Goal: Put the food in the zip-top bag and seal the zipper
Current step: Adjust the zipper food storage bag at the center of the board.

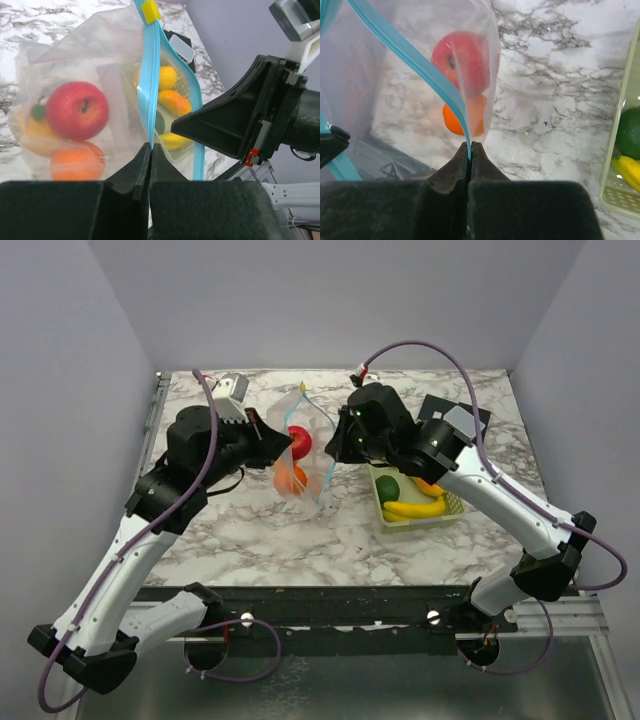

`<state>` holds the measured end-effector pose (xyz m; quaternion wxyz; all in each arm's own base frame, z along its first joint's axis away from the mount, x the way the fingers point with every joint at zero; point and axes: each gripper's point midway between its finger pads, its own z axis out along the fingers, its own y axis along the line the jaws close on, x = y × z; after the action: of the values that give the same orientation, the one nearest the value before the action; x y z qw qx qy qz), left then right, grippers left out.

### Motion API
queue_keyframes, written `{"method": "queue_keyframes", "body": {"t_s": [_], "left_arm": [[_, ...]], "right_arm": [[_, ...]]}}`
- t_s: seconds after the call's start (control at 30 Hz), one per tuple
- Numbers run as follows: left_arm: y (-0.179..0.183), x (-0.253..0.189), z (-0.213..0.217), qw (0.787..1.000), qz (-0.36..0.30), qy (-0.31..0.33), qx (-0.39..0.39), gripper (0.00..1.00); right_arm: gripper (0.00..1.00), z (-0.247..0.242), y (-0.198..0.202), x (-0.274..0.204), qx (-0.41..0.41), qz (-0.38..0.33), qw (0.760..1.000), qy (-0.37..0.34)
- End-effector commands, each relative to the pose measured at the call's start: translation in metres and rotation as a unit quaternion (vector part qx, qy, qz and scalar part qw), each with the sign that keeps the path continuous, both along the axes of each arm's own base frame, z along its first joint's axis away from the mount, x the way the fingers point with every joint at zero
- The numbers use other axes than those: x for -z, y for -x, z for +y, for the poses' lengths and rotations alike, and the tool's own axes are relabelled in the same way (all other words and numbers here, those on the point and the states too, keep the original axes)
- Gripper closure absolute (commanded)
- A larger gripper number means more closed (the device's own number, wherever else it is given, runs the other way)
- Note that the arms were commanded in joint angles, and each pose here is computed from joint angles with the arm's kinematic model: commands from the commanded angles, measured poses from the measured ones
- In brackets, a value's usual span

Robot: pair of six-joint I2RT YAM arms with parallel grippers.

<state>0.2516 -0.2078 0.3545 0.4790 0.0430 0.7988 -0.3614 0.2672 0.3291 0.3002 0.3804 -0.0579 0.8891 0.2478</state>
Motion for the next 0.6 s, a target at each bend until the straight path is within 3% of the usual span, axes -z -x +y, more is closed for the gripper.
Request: {"method": "queue_keyframes", "body": {"t_s": [0.0,0.57], "left_arm": [[-0.001,0.01,0.01,0.999,0.014,-0.02,-0.024,1.0],[-0.002,0.064,-0.003,0.997,0.073,-0.037,0.003,1.0]], "right_arm": [[0.99,-0.016,-0.001,-0.01,0.013,-0.015,0.999,0.027],[0.99,-0.01,0.003,0.037,-0.003,0.023,0.998,0.051]]}}
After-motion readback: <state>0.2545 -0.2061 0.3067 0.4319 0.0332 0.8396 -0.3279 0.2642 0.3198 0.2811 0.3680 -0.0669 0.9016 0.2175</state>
